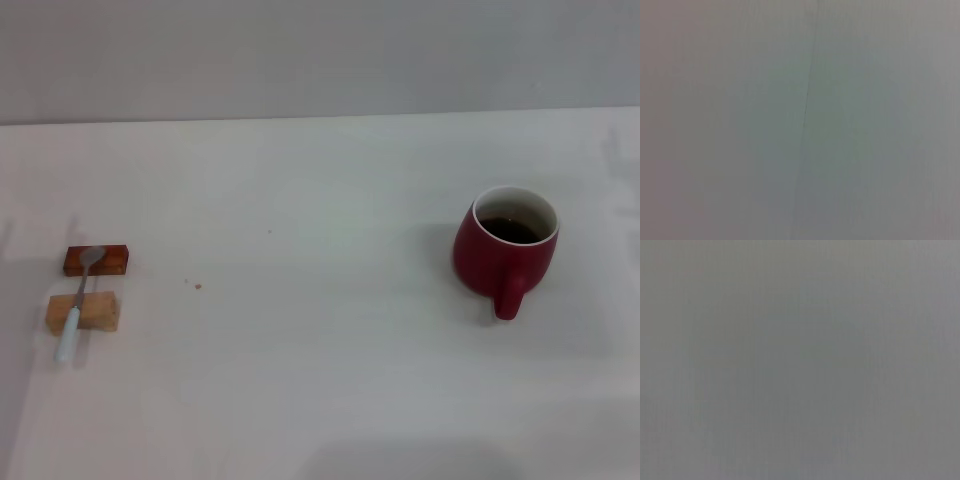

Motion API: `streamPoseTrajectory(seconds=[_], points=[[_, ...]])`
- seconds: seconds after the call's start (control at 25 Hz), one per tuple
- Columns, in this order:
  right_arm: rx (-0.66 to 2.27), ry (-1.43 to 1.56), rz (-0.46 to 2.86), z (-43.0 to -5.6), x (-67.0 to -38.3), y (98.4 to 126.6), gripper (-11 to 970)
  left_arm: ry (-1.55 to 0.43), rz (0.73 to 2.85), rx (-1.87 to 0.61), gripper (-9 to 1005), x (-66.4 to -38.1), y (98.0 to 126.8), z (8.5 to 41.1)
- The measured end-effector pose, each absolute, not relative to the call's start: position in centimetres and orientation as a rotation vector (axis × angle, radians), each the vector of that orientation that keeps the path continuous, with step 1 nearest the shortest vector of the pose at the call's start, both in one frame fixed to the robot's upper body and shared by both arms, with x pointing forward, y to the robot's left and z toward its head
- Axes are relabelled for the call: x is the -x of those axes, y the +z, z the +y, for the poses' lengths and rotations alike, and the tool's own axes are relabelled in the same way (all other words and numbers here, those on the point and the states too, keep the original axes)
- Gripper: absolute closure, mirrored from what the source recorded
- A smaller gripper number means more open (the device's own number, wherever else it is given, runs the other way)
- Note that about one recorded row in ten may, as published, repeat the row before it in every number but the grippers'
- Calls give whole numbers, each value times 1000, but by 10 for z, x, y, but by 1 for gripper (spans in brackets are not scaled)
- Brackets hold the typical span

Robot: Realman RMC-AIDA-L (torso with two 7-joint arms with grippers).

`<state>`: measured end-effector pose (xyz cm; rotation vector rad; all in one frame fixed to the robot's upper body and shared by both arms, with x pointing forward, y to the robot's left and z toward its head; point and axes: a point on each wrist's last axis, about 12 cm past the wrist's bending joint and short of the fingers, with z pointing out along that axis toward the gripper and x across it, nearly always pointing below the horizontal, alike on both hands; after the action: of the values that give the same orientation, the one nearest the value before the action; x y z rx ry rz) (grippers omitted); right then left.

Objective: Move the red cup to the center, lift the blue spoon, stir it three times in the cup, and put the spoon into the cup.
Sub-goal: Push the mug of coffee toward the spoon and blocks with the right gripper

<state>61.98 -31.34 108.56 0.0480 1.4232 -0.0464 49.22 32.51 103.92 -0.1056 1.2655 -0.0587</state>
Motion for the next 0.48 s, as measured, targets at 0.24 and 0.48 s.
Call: streamPoseTrajectory(seconds=[0.24,0.48], points=[[-44,-43,1413,-311,-623,1089,330,-63,1258,109,155,-495,1041,323],[-40,-37,1407,-309,-626,1092,330,-67,1256,108,155,-498,1042,322]])
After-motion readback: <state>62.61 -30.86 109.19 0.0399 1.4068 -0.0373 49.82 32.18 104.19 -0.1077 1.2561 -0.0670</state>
